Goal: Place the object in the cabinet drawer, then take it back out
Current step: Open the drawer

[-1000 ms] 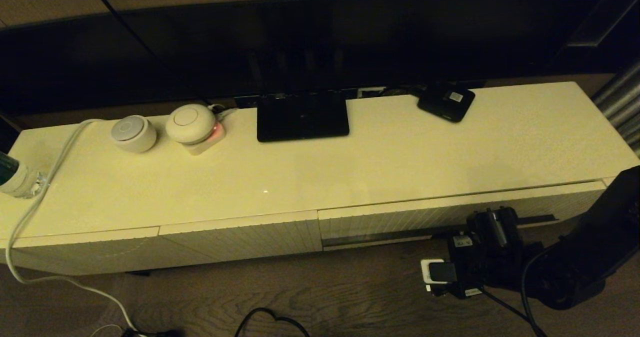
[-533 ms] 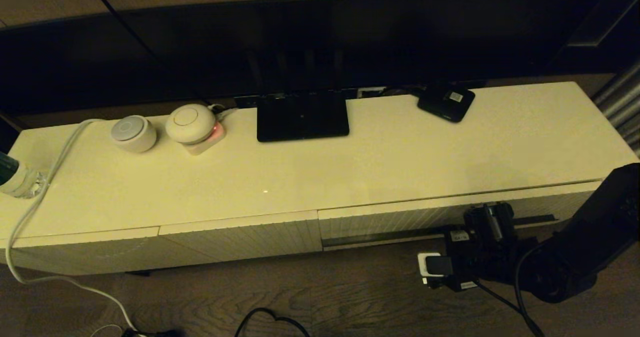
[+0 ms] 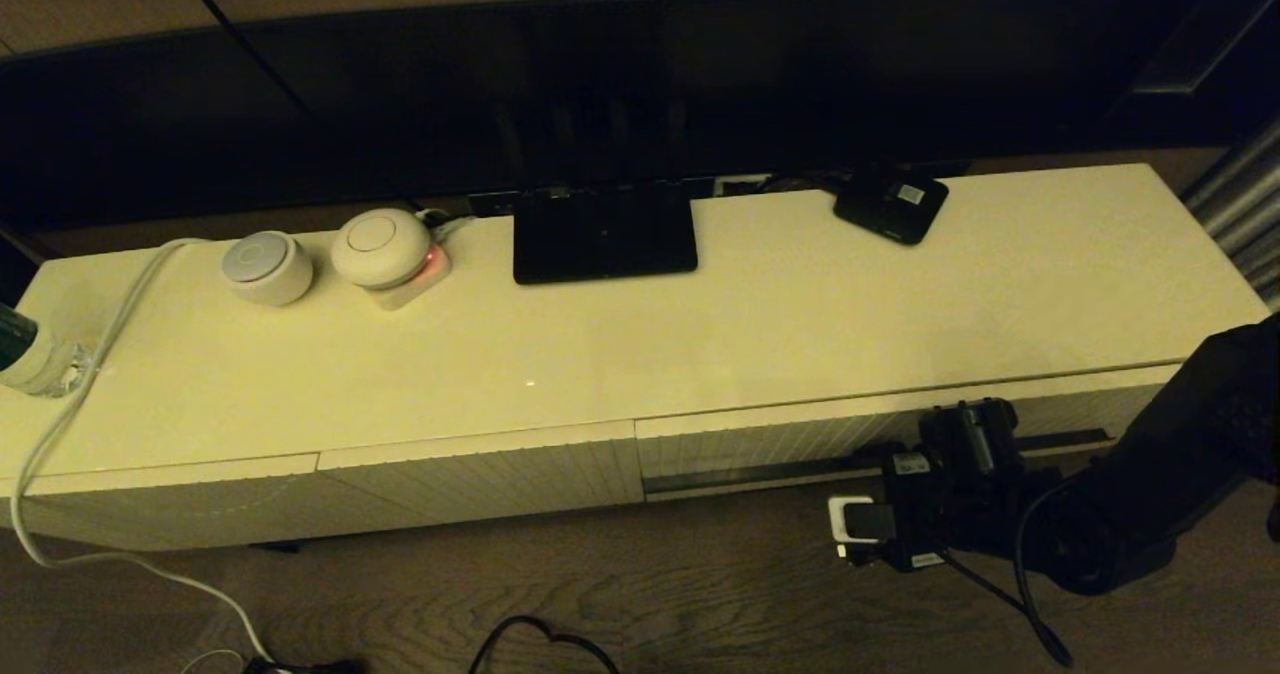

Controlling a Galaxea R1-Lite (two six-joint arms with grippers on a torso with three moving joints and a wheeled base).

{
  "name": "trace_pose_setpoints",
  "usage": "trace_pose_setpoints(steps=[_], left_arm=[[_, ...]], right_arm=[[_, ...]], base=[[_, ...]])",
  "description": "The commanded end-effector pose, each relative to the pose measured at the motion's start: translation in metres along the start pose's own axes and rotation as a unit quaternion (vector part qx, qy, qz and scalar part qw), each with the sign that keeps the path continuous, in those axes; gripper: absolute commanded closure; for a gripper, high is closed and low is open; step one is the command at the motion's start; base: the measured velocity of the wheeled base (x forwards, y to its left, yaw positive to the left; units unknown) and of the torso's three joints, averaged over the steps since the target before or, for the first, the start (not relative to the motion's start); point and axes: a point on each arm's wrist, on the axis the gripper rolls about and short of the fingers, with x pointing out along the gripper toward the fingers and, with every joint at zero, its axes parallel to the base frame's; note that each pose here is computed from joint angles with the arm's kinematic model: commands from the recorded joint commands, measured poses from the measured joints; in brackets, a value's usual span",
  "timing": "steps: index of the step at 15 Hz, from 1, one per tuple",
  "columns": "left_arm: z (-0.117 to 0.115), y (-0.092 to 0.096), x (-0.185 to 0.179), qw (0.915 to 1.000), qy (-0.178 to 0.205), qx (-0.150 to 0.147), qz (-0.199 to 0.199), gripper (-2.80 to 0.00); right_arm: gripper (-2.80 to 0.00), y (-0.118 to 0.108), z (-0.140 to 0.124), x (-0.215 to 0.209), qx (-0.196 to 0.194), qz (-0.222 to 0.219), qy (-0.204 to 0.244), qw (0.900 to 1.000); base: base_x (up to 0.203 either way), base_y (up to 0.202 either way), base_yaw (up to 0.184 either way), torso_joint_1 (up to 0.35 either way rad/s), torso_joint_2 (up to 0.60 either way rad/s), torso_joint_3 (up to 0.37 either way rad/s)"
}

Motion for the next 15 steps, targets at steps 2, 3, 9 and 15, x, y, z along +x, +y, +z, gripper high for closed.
trace_pose_setpoints(steps=[2, 3, 9, 15], left_arm=[[-0.001, 0.0, 0.0, 1.0, 0.001, 0.0, 0.0, 0.0], [-0.001, 0.0, 0.0, 1.0, 0.001, 0.0, 0.0, 0.0], [-0.001, 0.0, 0.0, 1.0, 0.001, 0.0, 0.0, 0.0], [-0.001, 0.0, 0.0, 1.0, 0.001, 0.0, 0.0, 0.0]], right_arm=[[-2.8, 0.002, 0.0, 0.006, -0.004, 0.001, 0.0, 1.0], [-2.8, 0.002, 0.0, 0.007, -0.004, 0.002, 0.0, 1.0], [-2.8, 0.014, -0.002, 0.005, -0.003, 0.022, 0.003, 1.0], [-2.8, 0.025, 0.001, -0.004, -0.007, 0.039, 0.0, 0.999]], base=[[0.0, 0.0, 0.0, 0.0, 0.0, 0.0], [0.0, 0.0, 0.0, 0.0, 0.0, 0.0], [0.0, 0.0, 0.0, 0.0, 0.0, 0.0], [0.0, 0.0, 0.0, 0.0, 0.0, 0.0]])
